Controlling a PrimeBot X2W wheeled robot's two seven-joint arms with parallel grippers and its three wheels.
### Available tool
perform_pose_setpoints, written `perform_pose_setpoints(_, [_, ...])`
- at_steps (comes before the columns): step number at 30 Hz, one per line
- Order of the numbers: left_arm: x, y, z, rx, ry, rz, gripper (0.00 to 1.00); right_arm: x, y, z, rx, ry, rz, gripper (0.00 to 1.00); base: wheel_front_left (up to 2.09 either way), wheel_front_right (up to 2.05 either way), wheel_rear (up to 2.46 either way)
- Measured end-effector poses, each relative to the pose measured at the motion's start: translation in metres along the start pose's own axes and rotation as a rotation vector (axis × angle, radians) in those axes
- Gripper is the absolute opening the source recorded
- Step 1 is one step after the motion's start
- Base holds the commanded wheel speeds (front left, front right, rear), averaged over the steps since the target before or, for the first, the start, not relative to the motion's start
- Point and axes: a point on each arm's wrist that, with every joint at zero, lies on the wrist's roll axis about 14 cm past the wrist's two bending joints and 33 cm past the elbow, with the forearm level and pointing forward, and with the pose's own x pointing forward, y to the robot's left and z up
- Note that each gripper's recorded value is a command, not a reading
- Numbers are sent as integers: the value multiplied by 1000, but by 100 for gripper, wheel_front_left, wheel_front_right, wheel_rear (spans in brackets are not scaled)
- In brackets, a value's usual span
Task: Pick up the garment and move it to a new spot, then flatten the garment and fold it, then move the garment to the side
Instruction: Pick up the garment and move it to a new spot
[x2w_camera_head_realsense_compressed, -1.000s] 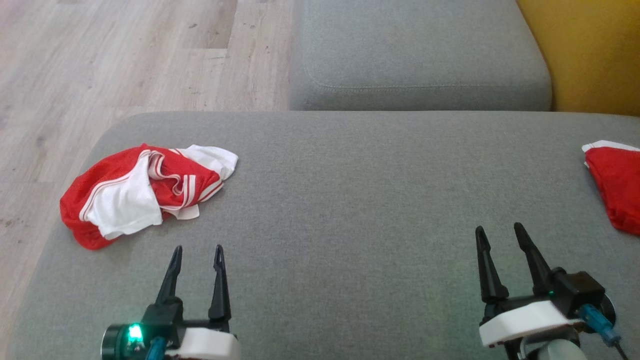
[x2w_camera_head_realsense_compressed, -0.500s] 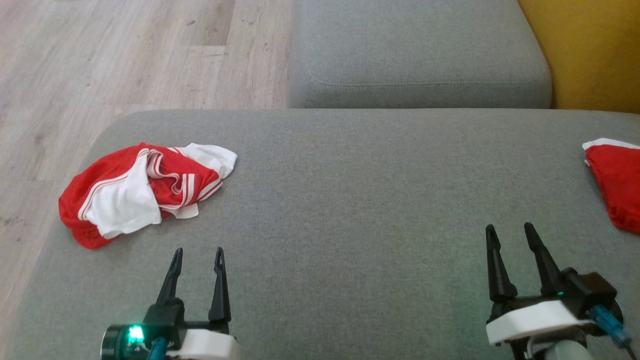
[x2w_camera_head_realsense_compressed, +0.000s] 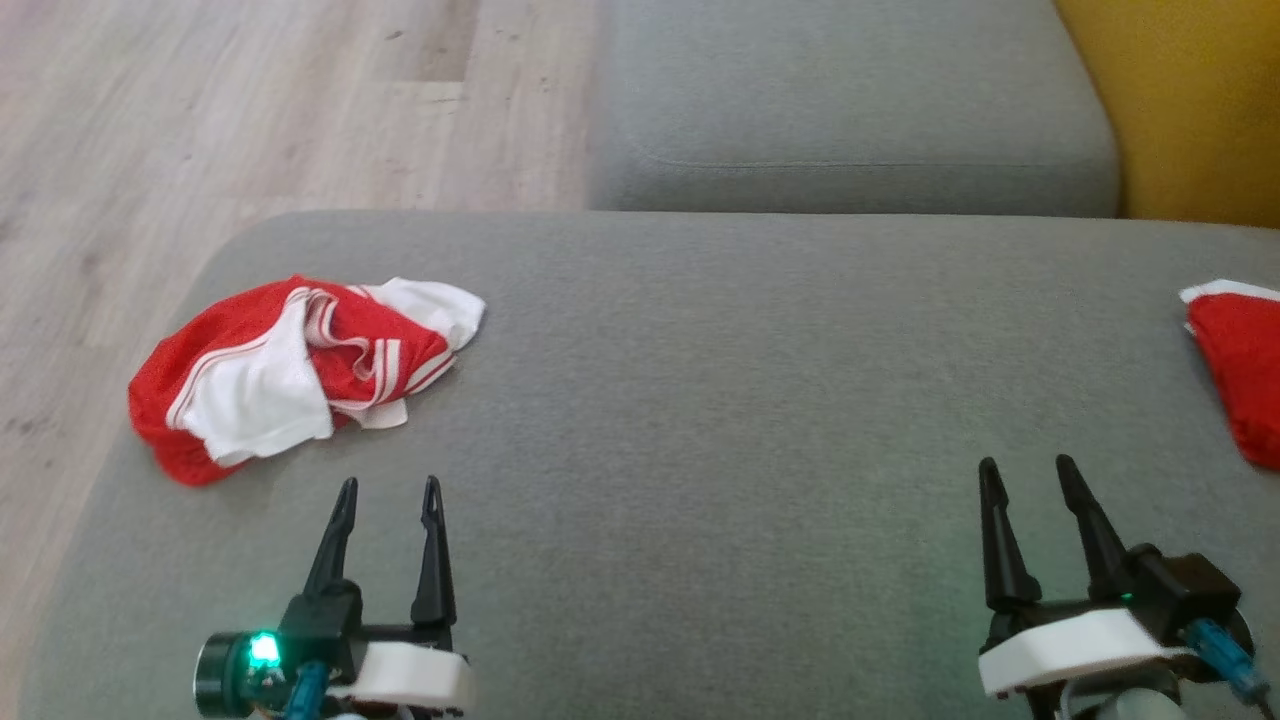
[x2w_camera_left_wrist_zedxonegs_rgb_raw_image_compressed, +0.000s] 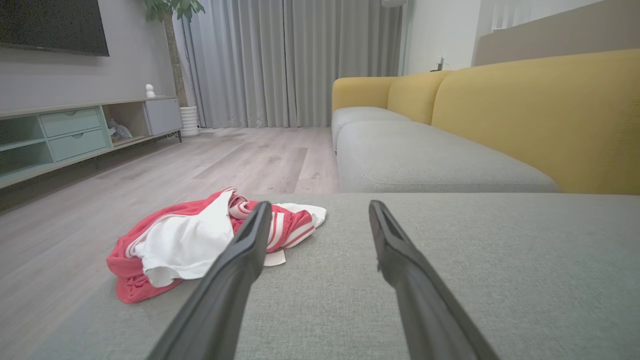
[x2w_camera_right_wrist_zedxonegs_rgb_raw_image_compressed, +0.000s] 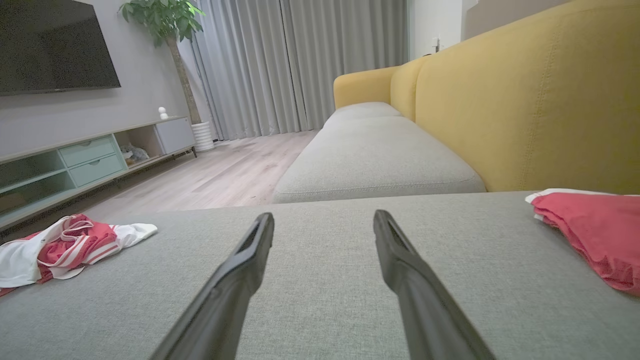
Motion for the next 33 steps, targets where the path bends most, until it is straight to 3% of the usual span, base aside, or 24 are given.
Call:
perform_pose_setpoints(5, [-9,24,4,-4,-13,76,100,9,12,-6,-1,21,44,100,0,0,0])
perform_pose_setpoints(16, [-81,135,-2,4,3,464,100,45,87,-29,7,93,277,100,0,0,0])
perform_pose_setpoints(20, [-94,157,3,53,8,518,100,53,105,-43,-19,128,338,100,0,0,0])
perform_pose_setpoints(23, [-69,168,27,91,-45,500,100,63,107,-58,-51,157,355,100,0,0,0])
perform_pose_setpoints(28, [23,172,82,199,-144,360,100,105,97,-67,-101,136,373,100,0,0,0])
perform_pose_setpoints(33, [116,164,57,259,-5,226,100,142,65,-89,-153,141,350,100,0,0,0])
